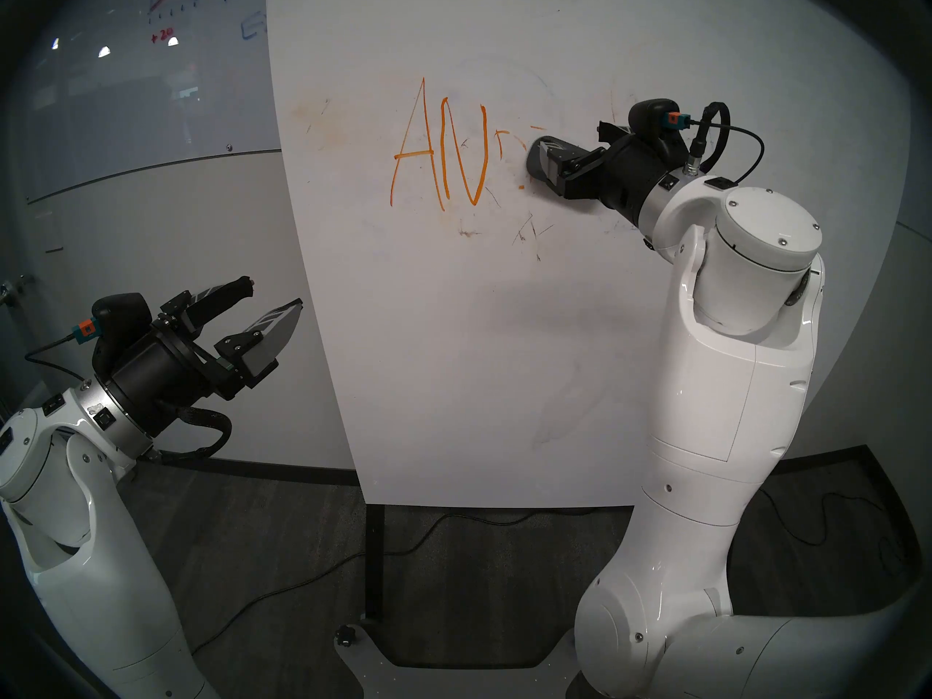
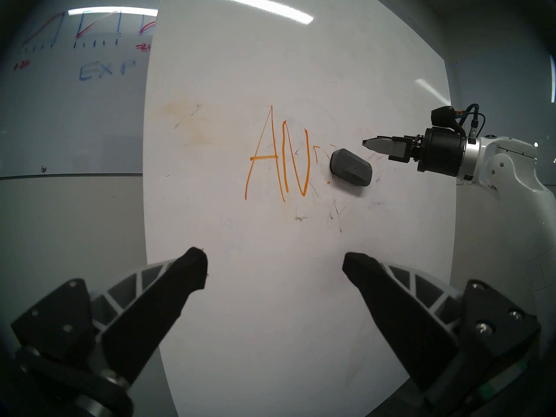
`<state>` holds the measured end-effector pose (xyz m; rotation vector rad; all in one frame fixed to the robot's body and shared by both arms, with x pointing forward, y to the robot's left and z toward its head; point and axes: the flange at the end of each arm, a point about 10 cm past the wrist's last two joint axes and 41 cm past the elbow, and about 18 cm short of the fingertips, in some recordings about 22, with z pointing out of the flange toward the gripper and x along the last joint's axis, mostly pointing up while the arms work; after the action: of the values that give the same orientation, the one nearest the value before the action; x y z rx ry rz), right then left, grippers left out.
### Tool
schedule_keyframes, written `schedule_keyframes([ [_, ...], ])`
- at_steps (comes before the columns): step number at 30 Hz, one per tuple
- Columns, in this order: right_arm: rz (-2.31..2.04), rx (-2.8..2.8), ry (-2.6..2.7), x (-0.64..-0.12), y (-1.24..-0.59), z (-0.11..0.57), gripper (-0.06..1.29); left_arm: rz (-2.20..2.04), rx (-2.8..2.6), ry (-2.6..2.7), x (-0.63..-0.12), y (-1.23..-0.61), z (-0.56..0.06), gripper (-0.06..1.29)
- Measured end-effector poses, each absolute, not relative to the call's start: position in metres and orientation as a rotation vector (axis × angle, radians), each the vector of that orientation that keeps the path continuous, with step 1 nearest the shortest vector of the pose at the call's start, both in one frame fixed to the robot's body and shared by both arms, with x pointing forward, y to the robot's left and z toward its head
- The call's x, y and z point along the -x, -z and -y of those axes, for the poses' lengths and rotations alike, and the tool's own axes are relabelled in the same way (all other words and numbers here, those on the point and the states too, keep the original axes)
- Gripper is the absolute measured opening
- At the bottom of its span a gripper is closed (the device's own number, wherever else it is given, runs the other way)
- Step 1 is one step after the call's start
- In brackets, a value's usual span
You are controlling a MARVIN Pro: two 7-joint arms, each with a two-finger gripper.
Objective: Erase all marks on the whiteboard with the eraser
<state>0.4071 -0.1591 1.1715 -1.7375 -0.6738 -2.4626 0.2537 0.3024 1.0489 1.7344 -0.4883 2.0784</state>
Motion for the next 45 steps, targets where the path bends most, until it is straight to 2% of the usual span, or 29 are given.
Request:
schedule_keyframes([
  [21,1.137,1.621,2.746,-0.404,-1.144,0.139,1.21,0.488,-1.735,-2.078,-0.254,-1.049,-0.302,1.25],
  [45,1.436,1.485,2.99,-0.436,-1.121,0.146,1.21,0.488,-1.735,-2.078,-0.254,-1.049,-0.302,1.25],
])
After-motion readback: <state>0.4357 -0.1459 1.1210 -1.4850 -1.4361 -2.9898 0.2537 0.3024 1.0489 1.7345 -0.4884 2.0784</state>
